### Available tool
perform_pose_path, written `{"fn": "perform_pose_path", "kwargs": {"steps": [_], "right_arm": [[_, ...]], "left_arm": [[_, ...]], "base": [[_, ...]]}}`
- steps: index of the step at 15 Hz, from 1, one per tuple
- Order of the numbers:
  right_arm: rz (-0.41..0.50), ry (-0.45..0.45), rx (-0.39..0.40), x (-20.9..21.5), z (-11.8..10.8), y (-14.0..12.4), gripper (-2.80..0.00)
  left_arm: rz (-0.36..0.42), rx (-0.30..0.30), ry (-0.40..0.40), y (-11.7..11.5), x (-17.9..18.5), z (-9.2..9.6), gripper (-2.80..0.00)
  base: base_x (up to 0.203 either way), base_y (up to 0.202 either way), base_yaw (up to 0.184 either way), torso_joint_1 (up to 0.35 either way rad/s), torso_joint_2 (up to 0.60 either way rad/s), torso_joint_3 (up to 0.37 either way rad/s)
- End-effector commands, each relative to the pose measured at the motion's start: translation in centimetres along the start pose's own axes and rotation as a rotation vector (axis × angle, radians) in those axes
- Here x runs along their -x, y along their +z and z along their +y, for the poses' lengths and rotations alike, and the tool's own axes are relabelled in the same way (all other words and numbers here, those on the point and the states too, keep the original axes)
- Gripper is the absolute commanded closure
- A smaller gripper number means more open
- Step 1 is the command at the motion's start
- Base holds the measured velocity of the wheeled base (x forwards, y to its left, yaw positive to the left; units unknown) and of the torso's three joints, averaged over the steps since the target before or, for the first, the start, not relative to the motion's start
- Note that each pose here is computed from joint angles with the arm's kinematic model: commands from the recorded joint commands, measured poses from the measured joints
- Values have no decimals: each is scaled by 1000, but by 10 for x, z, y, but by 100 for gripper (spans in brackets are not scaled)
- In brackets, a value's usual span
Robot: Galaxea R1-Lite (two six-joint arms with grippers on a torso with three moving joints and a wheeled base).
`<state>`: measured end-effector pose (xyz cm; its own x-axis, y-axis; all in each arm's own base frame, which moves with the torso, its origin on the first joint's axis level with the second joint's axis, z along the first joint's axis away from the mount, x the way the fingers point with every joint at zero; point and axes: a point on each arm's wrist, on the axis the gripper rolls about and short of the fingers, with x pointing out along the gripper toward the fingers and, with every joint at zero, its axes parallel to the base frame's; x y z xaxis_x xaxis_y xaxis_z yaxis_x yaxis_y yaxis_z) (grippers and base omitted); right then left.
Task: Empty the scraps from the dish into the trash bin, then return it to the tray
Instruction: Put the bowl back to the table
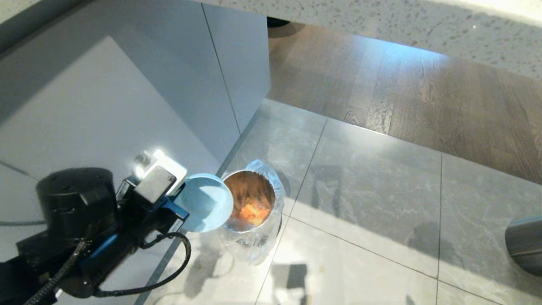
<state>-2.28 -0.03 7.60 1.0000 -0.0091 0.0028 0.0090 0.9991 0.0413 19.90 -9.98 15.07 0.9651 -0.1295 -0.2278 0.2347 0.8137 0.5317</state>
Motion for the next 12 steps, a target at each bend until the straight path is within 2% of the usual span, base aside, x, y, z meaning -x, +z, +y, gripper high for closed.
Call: {"fn": "perform_pose_path", "kwargs": {"steps": [1,5,8,12], "right_arm": [[-2,0,0,0,0,0,0],[0,0,0,0,0,0,0],[0,0,0,0,0,0,0],[-2,0,0,0,0,0,0]], "left_arm": [[-6,52,27,-5,22,11,0],[51,123,58,-39,57,17,0],[72,191,61,-61,80,14,0],[84,253,-27,-75,98,11,0]], "base": [[0,0,0,0,0,0],[0,0,0,0,0,0],[0,0,0,0,0,0],[0,0,0,0,0,0]]}}
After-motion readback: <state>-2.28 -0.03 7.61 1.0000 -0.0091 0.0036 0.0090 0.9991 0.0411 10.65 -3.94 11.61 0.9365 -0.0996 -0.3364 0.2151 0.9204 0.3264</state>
